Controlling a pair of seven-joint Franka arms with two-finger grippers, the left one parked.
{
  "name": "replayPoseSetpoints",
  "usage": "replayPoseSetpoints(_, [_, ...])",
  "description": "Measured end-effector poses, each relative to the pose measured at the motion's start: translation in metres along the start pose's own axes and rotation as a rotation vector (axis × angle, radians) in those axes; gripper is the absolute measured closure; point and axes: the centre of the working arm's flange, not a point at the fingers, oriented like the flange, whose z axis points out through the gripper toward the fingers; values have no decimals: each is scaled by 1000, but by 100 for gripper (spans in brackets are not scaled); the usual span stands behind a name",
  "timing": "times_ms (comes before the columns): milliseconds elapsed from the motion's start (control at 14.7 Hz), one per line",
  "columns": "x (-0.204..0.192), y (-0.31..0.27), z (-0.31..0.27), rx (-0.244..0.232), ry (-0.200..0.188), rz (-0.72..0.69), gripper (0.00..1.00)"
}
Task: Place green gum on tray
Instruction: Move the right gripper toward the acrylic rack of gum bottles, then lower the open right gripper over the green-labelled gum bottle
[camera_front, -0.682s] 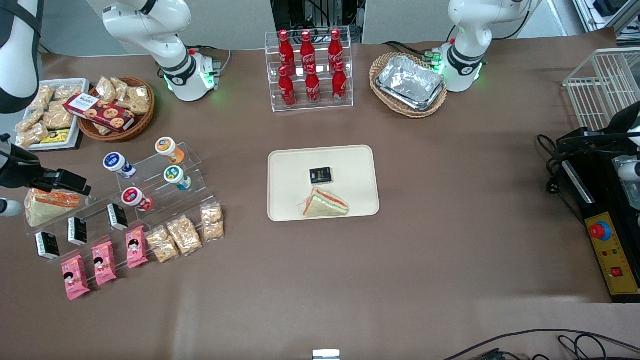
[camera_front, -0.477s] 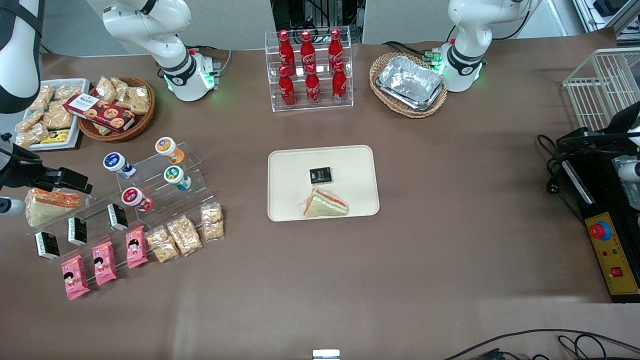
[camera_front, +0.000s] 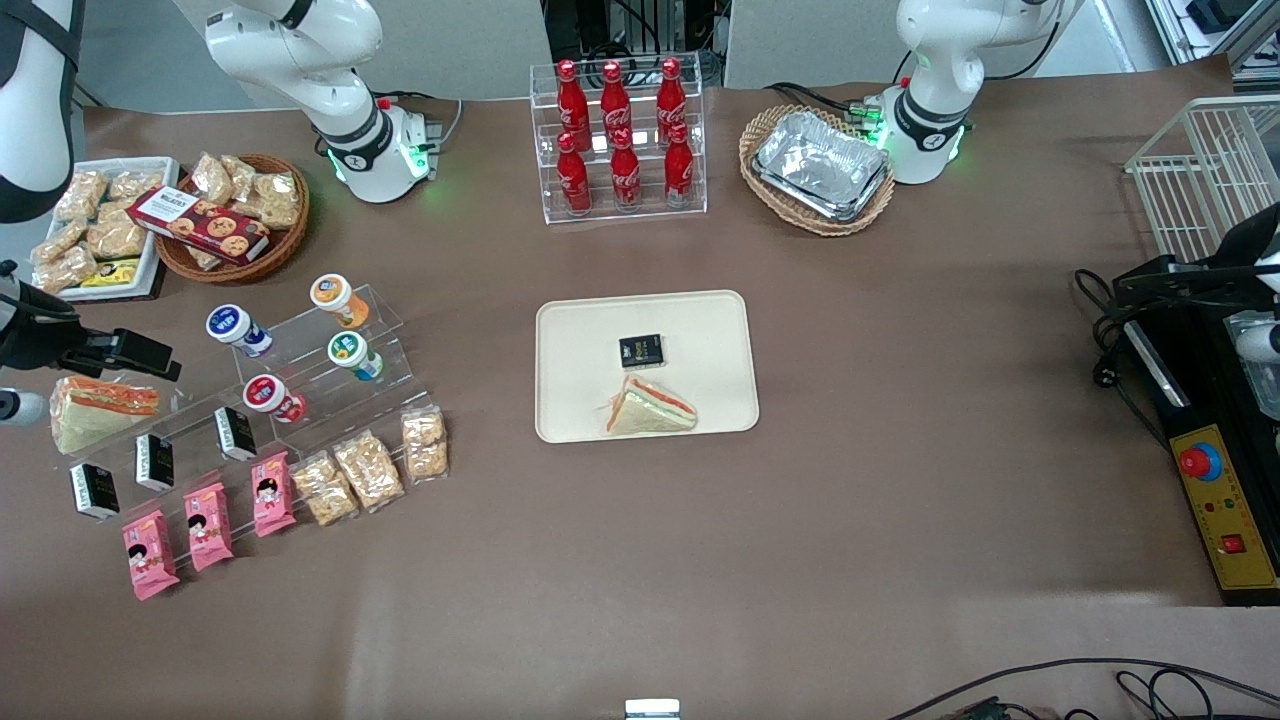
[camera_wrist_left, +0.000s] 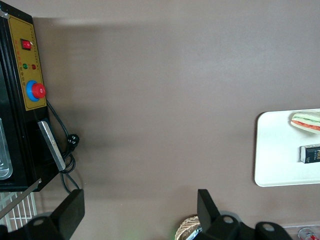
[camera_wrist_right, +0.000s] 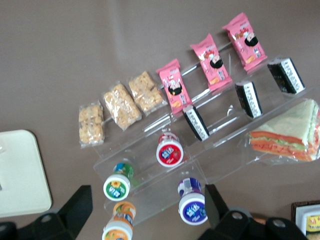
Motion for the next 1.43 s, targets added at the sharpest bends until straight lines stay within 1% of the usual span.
replayPoseSetpoints(136, [-7,-2,-1,-9,-31,-8,0])
replayPoseSetpoints(205, [-12,-6,-4,-9,-40,-16,0])
replayPoseSetpoints(409, [-35,-31,-13,2,-40,-23,0])
replayPoseSetpoints(477, [-45,-46,-17,6,-36,-25,0])
replayPoseSetpoints(614, [-61,-69,-27,13,-15,-42,0])
replayPoseSetpoints(818, [-75,-76,-25,25,12,-62,0])
replayPoseSetpoints(955, [-83,-75,-17,33,19,-69,0])
replayPoseSetpoints(1091, [-89,-73,-7,36,17,-90,0])
replayPoseSetpoints(1432, [-89,-73,32,39,36,-127,0])
